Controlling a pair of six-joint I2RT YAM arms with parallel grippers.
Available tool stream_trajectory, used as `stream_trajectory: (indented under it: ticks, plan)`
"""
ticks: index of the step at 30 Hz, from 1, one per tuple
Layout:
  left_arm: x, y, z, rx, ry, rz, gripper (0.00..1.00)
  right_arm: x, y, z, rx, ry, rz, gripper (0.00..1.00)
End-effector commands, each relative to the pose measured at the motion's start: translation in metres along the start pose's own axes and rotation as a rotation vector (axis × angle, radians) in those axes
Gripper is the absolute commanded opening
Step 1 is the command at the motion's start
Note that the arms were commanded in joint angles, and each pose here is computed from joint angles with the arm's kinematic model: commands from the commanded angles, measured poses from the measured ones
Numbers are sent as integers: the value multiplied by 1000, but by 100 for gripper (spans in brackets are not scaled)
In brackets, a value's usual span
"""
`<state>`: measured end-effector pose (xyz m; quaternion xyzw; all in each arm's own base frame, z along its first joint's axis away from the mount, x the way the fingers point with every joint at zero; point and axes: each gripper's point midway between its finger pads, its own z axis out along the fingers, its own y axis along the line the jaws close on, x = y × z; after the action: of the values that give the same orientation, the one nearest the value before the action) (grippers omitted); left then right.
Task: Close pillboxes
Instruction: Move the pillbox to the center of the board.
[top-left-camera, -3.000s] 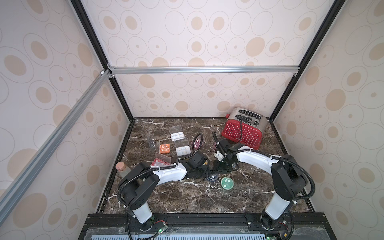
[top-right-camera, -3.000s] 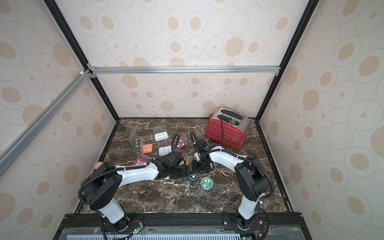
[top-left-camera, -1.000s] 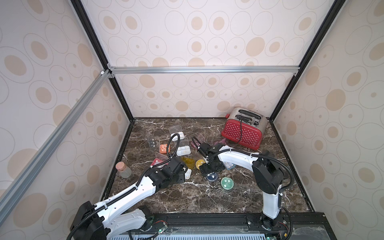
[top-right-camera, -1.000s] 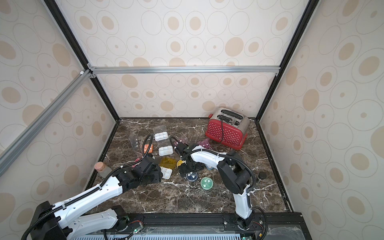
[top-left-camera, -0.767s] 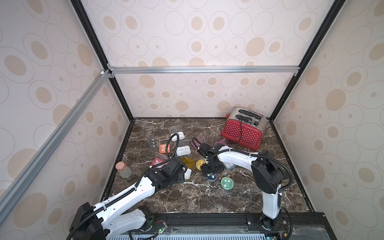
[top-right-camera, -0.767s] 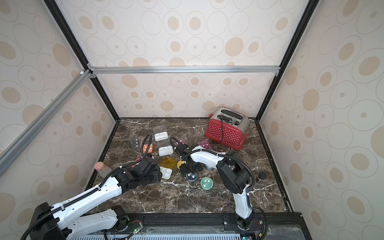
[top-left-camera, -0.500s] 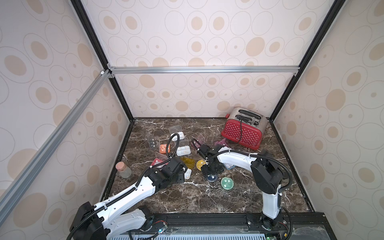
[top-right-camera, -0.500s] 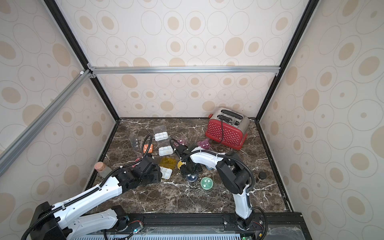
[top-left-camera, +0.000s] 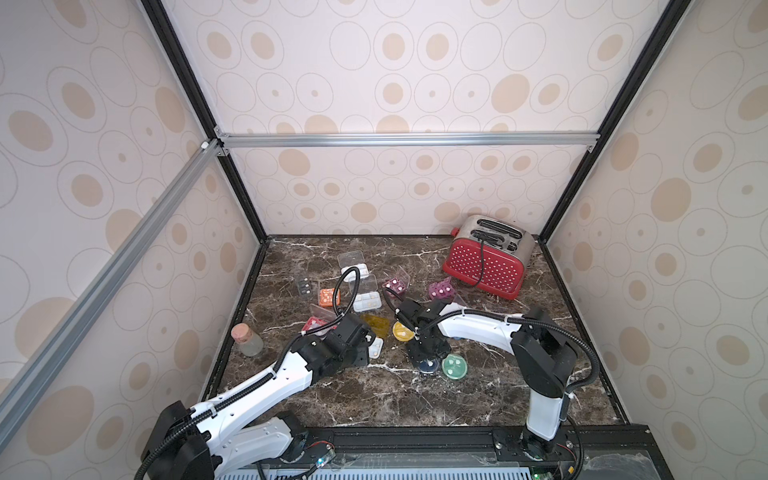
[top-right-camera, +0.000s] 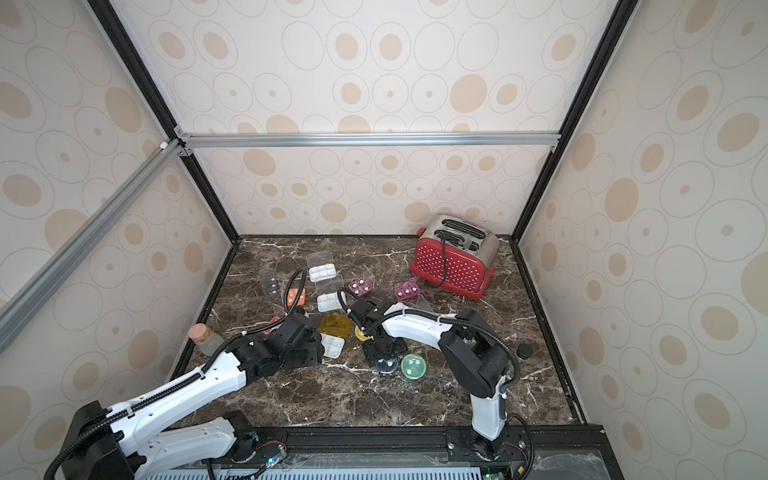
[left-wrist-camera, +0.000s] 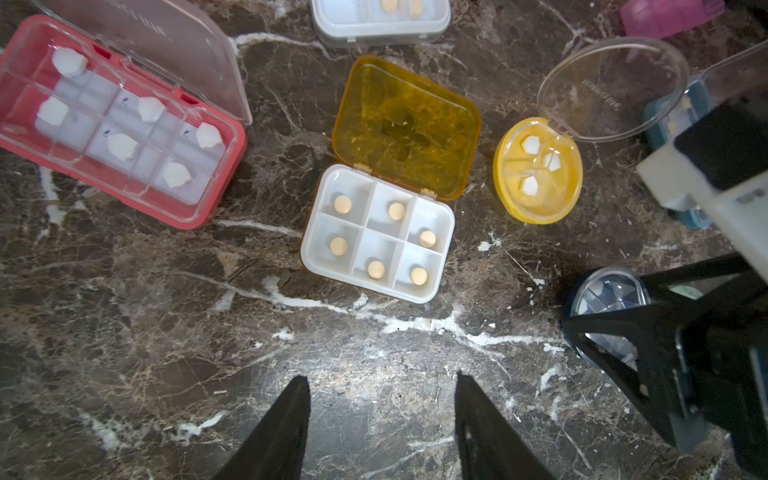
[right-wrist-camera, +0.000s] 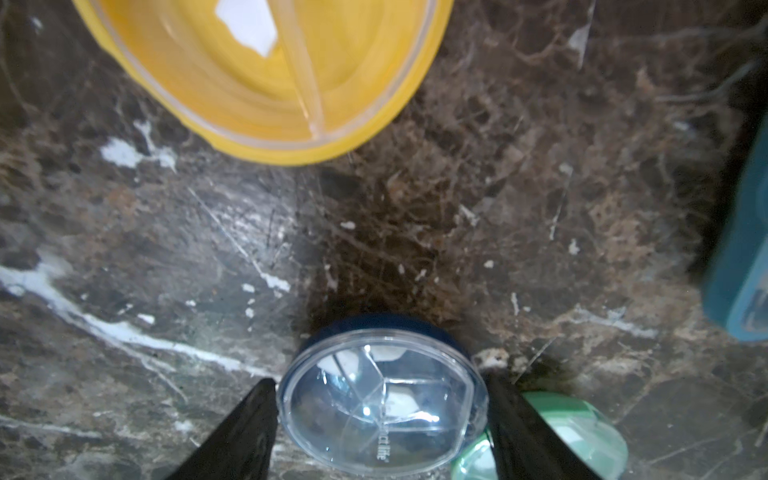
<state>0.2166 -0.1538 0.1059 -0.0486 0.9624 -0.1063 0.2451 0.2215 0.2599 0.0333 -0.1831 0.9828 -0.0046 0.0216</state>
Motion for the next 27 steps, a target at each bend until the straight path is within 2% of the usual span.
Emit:
stream_trajectory:
  ticks: [1, 15, 20, 23, 27]
  plan:
    - [-9, 1, -7, -12, -26, 1, 56, 14, 3, -9, 5, -13, 3, 73]
    - [-3, 5, -10, 13, -32, -17, 56, 66, 16, -3, -7, 54, -11, 74]
    - [-8, -2, -8, 40, -50, -15, 58, 58, 18, -20, -18, -4, 2, 83]
    - [-11, -5, -9, 36, -47, -1, 58, 53, 9, -44, 15, -43, 22, 98]
    - [-20, -15, -14, 73, -67, 20, 59, 54, -18, -66, 103, -33, 85, 99]
